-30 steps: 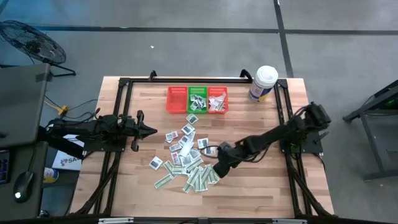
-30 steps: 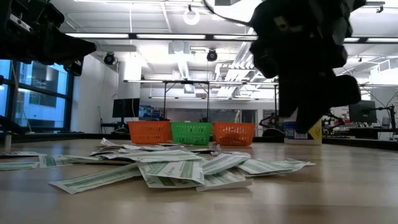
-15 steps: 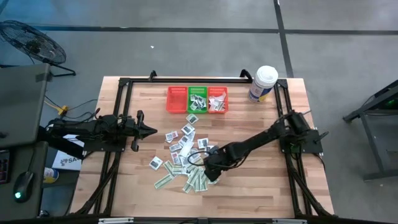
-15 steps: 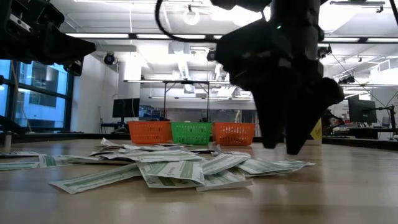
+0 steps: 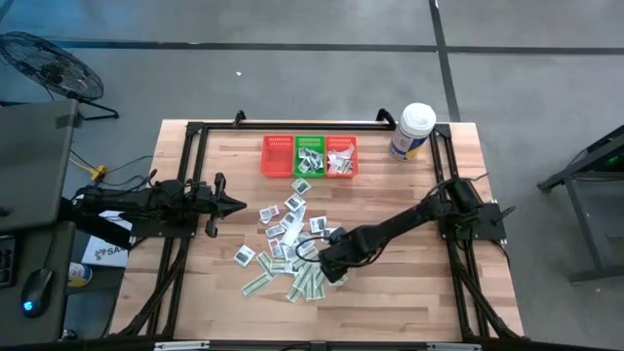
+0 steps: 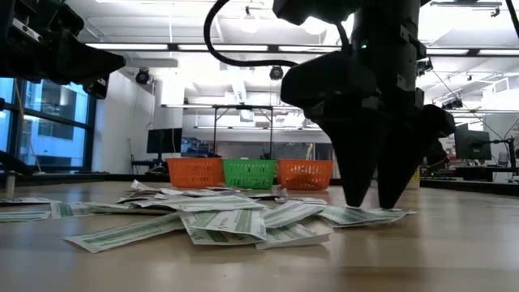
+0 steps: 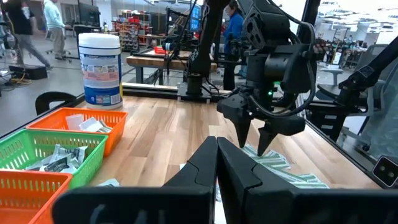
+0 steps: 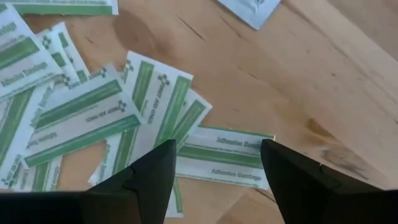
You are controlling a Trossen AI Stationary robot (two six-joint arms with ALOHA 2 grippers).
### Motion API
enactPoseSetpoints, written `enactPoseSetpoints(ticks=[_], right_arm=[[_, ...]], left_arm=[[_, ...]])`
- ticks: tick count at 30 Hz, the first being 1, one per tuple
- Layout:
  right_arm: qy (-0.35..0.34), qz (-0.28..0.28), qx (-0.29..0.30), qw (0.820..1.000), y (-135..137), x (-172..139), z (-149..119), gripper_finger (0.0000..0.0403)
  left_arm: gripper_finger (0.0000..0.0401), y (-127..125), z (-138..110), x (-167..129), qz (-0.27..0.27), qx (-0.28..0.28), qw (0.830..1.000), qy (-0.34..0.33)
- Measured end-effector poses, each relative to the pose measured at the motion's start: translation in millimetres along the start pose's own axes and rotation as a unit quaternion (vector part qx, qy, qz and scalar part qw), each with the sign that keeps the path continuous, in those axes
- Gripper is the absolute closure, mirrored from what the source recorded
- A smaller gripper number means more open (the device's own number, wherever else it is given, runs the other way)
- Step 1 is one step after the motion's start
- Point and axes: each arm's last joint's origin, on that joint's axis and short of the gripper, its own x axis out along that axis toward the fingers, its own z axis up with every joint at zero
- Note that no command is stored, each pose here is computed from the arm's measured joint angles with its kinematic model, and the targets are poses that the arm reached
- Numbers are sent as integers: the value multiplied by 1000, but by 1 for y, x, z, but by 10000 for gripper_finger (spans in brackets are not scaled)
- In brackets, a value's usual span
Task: Pick & Place First Aid Supplies
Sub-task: Put the bandage pack into the right orange bin
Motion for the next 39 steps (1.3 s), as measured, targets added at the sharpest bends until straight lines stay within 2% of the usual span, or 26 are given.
enactPoseSetpoints(ticks=[7, 16, 21, 28, 39], right_arm=[[-10, -47, -16, 999, -7, 2, -3, 174], [-11, -77, -24, 997, -13, 2, -7, 174], [6, -49, -18, 999, -19, 16, -9, 183], [9, -52, -10, 999, -29, 24, -12, 234], [5, -66, -40, 997, -30, 19, -12, 351]], left_arm=[[400, 0, 0, 0, 0, 0, 1000, 0], [400, 0, 0, 0, 0, 0, 1000, 0], [400, 0, 0, 0, 0, 0, 1000, 0], [400, 0, 0, 0, 0, 0, 1000, 0], [400, 0, 0, 0, 0, 0, 1000, 0]])
